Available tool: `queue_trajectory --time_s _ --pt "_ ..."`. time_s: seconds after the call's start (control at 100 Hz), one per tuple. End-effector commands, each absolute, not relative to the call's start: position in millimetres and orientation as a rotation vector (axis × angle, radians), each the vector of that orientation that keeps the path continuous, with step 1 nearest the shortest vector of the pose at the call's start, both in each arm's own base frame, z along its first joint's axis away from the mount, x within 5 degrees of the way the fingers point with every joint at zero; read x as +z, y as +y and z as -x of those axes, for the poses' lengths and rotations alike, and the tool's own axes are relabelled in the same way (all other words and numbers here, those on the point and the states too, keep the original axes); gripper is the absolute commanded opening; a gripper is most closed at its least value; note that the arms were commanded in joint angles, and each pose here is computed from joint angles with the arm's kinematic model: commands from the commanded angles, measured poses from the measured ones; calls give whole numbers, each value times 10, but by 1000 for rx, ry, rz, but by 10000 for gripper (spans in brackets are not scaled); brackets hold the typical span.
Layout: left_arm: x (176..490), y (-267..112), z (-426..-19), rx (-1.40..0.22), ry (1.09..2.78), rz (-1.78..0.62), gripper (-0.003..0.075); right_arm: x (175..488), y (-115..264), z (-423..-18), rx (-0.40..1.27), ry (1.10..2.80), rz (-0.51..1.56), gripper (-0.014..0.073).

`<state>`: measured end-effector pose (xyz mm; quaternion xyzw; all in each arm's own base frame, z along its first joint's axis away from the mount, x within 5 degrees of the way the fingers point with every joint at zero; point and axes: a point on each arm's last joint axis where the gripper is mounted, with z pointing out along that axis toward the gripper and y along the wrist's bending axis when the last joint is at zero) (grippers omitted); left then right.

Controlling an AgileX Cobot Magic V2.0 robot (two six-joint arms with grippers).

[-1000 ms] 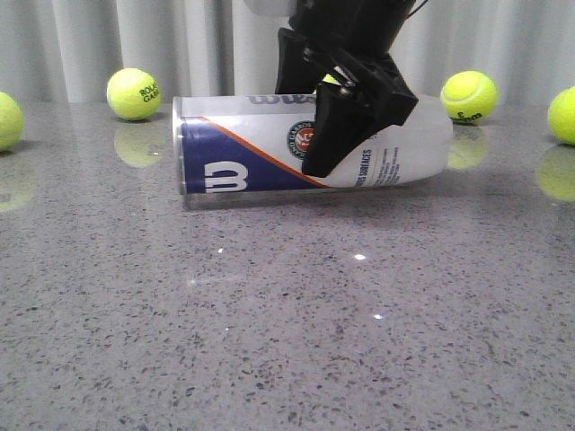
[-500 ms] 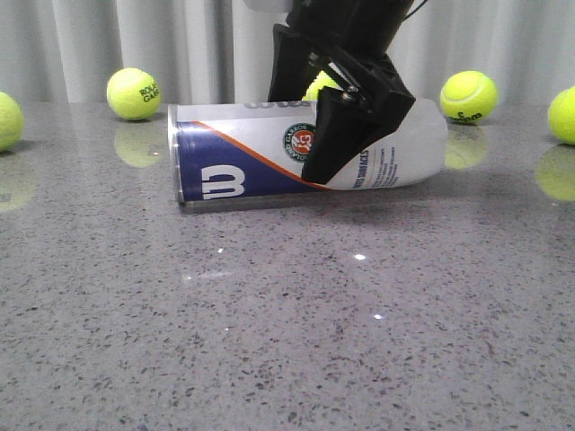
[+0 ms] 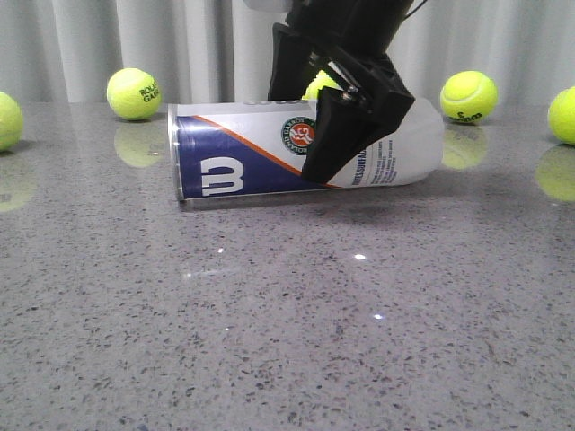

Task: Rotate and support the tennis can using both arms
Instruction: 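Lower the can onto the table on its side and open the right gripper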

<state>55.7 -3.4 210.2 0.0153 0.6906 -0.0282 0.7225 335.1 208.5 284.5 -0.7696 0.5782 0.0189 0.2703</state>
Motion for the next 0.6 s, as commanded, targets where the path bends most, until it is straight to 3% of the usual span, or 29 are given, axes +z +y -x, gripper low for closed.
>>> queue_trajectory --time_s 0.0,0.59 --pt "2031 -32 -544 -67 1459 -26 -21 3165 2068 -3317 14 1495 1983 650" --pt "2031 -32 -544 -67 1459 -26 -21 3372 2024 -3258 -30 1459 1917 650"
